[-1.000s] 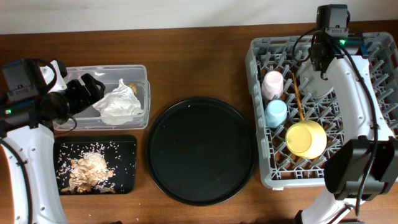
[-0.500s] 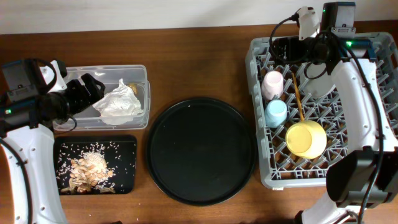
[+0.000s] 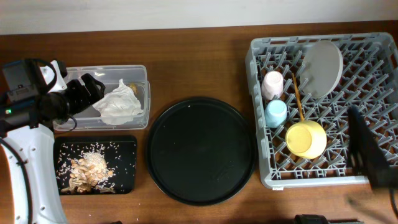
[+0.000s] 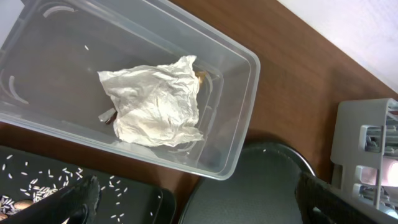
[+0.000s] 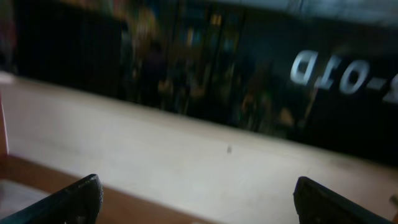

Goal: Sort waste into correct bins and load items into the dishwasher rack

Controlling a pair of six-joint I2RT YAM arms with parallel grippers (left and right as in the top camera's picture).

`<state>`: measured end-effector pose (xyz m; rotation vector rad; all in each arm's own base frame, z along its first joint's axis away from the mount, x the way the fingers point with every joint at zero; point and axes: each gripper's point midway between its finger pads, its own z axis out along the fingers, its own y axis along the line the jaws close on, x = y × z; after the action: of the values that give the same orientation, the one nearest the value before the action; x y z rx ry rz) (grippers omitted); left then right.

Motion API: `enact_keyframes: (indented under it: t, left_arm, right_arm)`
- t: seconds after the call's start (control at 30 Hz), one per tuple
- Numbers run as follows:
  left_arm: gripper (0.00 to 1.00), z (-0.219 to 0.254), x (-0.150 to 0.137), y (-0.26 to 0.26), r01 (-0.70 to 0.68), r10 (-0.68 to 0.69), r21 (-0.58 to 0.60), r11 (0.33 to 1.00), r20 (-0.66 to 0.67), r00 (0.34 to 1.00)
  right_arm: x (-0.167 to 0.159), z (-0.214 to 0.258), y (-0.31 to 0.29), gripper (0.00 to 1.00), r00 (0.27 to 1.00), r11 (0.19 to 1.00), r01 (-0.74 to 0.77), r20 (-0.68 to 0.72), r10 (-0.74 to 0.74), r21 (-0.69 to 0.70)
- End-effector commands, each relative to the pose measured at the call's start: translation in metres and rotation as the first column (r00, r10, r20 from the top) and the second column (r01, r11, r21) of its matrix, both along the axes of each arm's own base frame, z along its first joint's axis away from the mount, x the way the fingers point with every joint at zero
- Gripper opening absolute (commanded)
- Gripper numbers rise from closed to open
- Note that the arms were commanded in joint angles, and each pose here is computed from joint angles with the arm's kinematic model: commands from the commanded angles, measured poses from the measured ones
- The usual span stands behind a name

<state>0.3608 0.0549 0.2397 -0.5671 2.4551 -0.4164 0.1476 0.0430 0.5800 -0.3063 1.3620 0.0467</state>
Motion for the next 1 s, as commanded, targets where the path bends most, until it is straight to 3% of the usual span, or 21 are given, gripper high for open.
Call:
enact_keyframes:
  t: [0.0,0.07,0.13,0.23,0.3,0.43,0.53,0.67,0.77,0.97]
  left_arm:
    - [0.99,-0.001,0.0,0.001,-0.005,0.005,-0.002,1.0,-0.003,1.0]
    - [0.99,-0.001,0.0,0.001,-0.005,0.005,-0.002,1.0,-0.003,1.0]
    - [0.99,-0.001,0.0,0.001,-0.005,0.005,-0.002,1.0,-0.003,1.0]
    - [0.99,-0.001,0.0,0.001,-0.005,0.005,-0.002,1.0,-0.002,1.0]
    - [0.99,-0.001,0.0,0.001,-0.005,0.005,-0.002,1.0,-0.003,1.0]
    - [0.99,-0.001,0.0,0.001,-0.005,0.005,-0.002,1.0,-0.003,1.0]
    - [0.99,-0.001,0.0,0.001,-0.005,0.005,-0.002,1.0,-0.003,1.0]
    - [0.99,-0.001,0.0,0.001,-0.005,0.005,-0.002,1.0,-0.003,1.0]
    - [0.99,-0.001,0.0,0.001,-0.005,0.005,-0.002,1.0,-0.003,1.0]
    - [0.99,-0.001,0.0,0.001,-0.005,0.005,-0.002,1.0,-0.002,1.0]
  right_arm:
    - [-0.035,0.004,0.003,0.99,0.998,1.0,-0.002,0.065,0.003,-0.005]
    - [-0.058,0.009,-0.005,0.99,0.99,0.998,0.061,0.124,-0.06,-0.009]
    - [-0.06,-0.005,-0.006,0.99,0.994,0.998,0.067,0.085,-0.066,-0.006]
    - [-0.055,-0.067,-0.008,0.99,0.996,0.997,0.077,0.055,-0.077,-0.004]
    - [-0.025,-0.13,-0.013,0.99,0.983,0.996,0.093,0.156,-0.092,0.002]
    - [0.028,-0.21,-0.01,0.99,0.964,0.999,0.048,0.263,-0.043,-0.013]
    - [0.064,-0.274,-0.013,0.99,0.982,0.999,0.05,0.183,-0.048,-0.01]
    - [0.094,-0.38,-0.008,0.99,0.996,0.999,0.046,-0.076,-0.045,0.007]
    - [0.095,-0.416,-0.006,0.99,0.973,0.999,0.044,-0.225,-0.044,-0.003]
    - [0.095,-0.42,-0.006,0.99,0.97,0.999,0.045,-0.241,-0.044,-0.004]
